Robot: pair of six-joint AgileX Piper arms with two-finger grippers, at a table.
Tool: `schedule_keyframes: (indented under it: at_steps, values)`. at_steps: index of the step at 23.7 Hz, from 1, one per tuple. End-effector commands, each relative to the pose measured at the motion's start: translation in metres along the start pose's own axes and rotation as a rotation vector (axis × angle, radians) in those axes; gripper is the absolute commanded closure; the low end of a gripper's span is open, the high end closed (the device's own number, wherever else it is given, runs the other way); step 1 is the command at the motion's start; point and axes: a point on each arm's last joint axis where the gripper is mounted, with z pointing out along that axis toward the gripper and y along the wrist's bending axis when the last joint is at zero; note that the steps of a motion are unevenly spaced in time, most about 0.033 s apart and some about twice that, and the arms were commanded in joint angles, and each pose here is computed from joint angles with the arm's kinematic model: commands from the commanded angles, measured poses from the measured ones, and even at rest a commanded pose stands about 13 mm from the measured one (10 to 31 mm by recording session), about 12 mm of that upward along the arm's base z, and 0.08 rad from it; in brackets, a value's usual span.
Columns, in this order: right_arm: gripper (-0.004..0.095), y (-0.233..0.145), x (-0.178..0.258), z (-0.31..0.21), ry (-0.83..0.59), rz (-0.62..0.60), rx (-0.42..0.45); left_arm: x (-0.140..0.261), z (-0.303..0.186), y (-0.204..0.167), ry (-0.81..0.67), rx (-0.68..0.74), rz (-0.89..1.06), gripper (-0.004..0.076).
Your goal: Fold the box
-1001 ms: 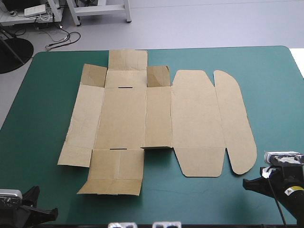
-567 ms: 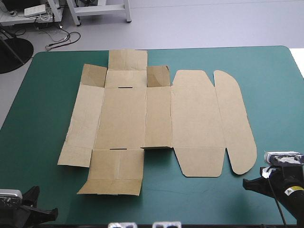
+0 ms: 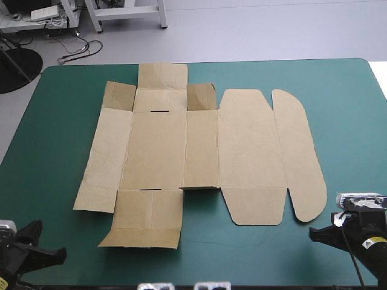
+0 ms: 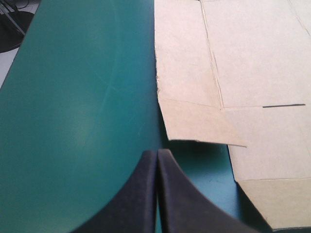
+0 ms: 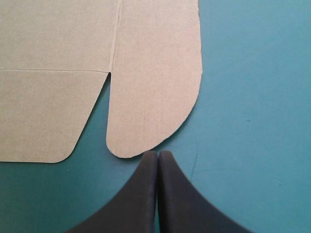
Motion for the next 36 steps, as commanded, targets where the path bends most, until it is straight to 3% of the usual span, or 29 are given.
schedule_keyframes:
  at_steps: [1,19,24,30,34,36]
  values:
    - [0.0928,0.0,-0.01,-0.005,-0.067,0.001,0.004,-0.044,0.002,-0.003,-0.043,0.004,0.02,0.0734]
    - [0.0928,0.0,-0.01,-0.005,-0.067,0.001,0.004,-0.164,0.11,-0.024,0.134,-0.096,0.138,0.073]
    - [0.0928,0.0,-0.01,-0.005,-0.067,0.001,0.004,-0.192,0.15,0.0,0.221,-0.146,0.059,0.0719]
    - [0.0928,0.0,-0.011,-0.005,-0.068,0.001,0.004,-0.19,0.188,0.049,0.337,0.038,-0.258,0.0718]
    - [0.0928,0.0,-0.011,-0.005,-0.069,0.0,0.006,-0.153,0.227,0.085,0.602,0.162,-0.419,0.0718]
    - [0.0928,0.0,-0.011,-0.005,-0.069,0.0,0.006,-0.143,0.243,0.087,0.66,0.201,-0.423,0.0718]
